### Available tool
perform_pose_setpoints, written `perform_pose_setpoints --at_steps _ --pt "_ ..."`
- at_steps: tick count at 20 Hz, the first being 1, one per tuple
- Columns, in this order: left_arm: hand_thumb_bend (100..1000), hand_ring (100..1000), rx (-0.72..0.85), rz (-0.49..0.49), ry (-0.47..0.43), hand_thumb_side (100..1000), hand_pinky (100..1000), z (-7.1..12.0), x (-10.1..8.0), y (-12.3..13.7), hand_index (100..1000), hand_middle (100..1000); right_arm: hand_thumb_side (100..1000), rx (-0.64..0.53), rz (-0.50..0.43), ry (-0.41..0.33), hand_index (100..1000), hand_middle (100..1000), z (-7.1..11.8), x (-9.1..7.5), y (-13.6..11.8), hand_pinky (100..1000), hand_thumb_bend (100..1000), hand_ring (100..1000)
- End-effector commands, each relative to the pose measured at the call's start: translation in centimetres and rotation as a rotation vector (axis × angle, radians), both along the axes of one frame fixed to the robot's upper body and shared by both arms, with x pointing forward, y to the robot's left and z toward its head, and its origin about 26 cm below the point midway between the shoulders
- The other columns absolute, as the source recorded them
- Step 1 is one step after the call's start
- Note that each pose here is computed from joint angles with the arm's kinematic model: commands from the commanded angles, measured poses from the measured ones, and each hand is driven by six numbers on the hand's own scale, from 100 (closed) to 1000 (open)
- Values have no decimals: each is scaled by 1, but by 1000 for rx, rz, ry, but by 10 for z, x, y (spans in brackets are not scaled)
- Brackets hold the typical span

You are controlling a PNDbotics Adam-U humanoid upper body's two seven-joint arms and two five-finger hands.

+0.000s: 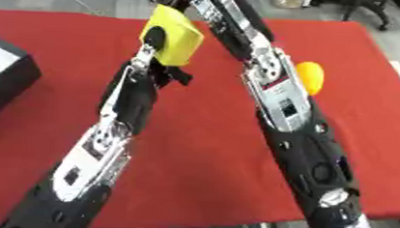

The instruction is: Pick up the objects with one hand, pass them to the other hand, and then place them into the box on the other side of the table.

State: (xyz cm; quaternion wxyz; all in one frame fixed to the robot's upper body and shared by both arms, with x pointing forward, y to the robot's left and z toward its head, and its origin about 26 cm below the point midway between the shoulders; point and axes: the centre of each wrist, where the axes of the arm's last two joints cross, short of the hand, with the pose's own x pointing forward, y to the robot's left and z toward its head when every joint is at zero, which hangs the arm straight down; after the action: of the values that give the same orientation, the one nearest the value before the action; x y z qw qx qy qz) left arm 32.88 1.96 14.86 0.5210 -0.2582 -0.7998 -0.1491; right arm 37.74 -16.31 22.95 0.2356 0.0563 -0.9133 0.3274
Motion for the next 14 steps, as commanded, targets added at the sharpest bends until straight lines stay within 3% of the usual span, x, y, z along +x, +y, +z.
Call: perform_pose_setpoints --at_steps 1,8,14 --pt "164 403 -11 10 -24 784 641 7 0 1 449 319 1000 -2 -17 -59 632 561 16 -3 -6 647 100 470" --pt "152 403 17 91 -30 789 640 -3 6 13 449 317 1000 7 -103 -152 683 620 39 -2 -26 679 100 508" --pt "148 400 48 211 -41 796 637 -9 15 31 449 314 1000 35 -213 -206 688 629 48 -4 -50 684 100 518"
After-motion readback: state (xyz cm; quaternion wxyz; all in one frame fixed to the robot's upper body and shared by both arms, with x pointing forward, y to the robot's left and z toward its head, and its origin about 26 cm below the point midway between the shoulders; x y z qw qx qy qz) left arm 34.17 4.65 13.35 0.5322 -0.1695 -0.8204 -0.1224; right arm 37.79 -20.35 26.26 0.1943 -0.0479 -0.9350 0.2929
